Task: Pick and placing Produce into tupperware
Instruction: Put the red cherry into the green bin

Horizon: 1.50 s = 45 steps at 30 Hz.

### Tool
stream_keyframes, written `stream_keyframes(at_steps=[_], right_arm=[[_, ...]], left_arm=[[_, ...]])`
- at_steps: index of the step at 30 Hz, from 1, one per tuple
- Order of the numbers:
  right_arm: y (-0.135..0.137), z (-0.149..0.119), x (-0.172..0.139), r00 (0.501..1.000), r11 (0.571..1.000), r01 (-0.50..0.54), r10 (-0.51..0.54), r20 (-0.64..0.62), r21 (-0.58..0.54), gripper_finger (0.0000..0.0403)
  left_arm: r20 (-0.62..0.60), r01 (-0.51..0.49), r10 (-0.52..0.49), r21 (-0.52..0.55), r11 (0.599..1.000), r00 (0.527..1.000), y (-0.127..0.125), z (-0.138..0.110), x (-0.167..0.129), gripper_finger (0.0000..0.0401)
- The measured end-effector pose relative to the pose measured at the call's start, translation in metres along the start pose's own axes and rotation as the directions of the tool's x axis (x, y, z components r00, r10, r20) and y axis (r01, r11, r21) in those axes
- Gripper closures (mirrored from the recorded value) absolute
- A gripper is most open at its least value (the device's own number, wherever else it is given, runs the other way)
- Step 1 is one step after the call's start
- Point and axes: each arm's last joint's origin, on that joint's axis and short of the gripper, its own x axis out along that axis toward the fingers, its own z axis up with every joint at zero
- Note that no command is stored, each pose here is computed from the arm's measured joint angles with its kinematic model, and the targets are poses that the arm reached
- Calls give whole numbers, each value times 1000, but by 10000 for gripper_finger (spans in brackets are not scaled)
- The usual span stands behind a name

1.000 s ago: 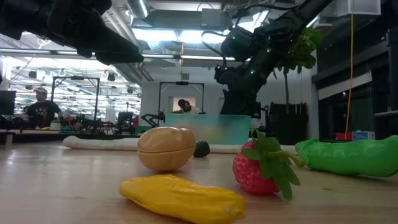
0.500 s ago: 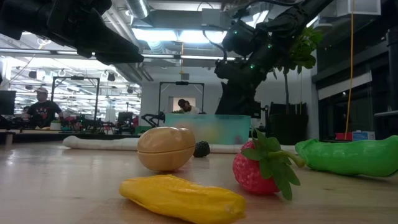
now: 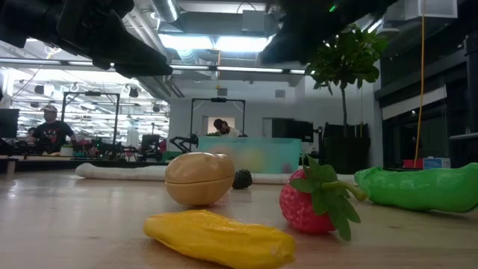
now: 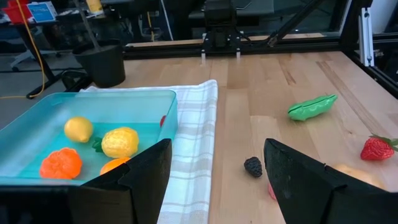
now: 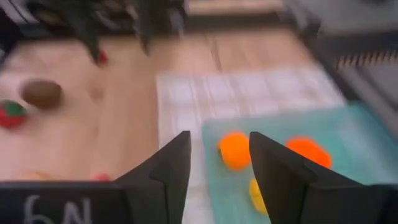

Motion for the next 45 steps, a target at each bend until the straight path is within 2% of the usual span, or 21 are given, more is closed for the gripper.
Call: stream_keyframes(at_steps=[3, 9, 13, 20, 40, 45], right_arm=[[17, -8, -20, 994, 997, -55, 60, 92, -59, 238], [39, -42, -44, 966, 985, -145, 162, 201, -97, 238], [44, -61, -51, 937, 979, -174, 198, 287, -107, 238], [42, -92, -52, 920, 978, -175, 202, 336, -110, 238], [36, -95, -50, 923, 983, -156, 179, 341, -92, 238], [36, -96, -50, 927, 983, -157, 178, 331, -90, 238]], left_arm=[[0, 0, 0, 0, 1000, 1000, 0, 0, 0, 154], [0, 0, 0, 0, 1000, 1000, 0, 0, 0, 154], [3, 0, 0, -1, 1000, 1000, 0, 0, 0, 154], [3, 0, 0, -31, 1000, 1000, 0, 0, 0, 154], [3, -3, 3, -28, 1000, 1000, 0, 0, 0, 154], [3, -51, 51, -33, 998, 999, 5, 1, 2, 154]])
